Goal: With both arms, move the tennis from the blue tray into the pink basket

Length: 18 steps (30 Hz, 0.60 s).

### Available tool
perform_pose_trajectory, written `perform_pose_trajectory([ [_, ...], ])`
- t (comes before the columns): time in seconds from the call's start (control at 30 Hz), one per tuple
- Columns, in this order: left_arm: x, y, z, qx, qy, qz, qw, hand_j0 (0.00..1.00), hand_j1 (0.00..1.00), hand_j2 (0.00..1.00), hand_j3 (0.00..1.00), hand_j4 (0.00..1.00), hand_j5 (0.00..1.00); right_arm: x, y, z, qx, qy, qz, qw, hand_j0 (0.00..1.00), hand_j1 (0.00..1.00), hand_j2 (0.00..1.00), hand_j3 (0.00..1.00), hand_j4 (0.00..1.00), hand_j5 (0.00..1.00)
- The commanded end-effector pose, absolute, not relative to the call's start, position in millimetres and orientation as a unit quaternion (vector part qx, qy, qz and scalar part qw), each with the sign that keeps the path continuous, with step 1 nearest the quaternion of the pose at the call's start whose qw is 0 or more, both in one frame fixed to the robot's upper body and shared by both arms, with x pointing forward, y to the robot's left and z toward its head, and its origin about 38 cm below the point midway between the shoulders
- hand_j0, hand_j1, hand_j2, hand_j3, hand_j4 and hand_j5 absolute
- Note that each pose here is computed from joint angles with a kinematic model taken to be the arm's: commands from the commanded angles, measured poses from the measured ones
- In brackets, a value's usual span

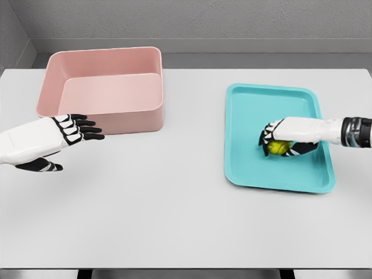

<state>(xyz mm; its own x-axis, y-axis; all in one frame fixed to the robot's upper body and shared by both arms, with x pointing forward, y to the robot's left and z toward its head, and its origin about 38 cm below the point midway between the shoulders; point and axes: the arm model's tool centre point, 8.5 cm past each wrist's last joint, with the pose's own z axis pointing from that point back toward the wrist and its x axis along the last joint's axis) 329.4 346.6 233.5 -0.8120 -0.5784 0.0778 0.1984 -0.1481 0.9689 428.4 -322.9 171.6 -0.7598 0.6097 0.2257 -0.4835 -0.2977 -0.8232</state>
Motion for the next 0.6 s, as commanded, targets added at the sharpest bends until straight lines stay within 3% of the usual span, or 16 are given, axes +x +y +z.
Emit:
perform_pose_trajectory([
  [0.0, 329.5, 346.9, 234.5, 0.159, -0.599, -0.739, 0.263, 1.0, 1.0, 1.0, 1.0, 1.0, 1.0, 424.2, -324.2, 189.5, -0.073, -0.497, 0.8, 0.328, 0.38, 0.38, 0.38, 0.38, 0.38, 0.38],
  [0.17, 328.6, 346.6, 232.3, 0.156, -0.599, -0.739, 0.265, 1.0, 1.0, 1.0, 1.0, 1.0, 1.0, 414.7, -314.6, 216.2, -0.08, -0.516, 0.801, 0.293, 0.38, 0.38, 0.38, 0.38, 0.38, 0.38],
  [0.57, 328.7, 347.4, 231.2, 0.16, -0.594, -0.743, 0.263, 1.0, 1.0, 1.0, 1.0, 1.0, 1.0, 385.4, -226.2, 231.8, -0.014, -0.532, 0.829, 0.171, 0.34, 0.34, 0.34, 0.34, 0.34, 0.34],
])
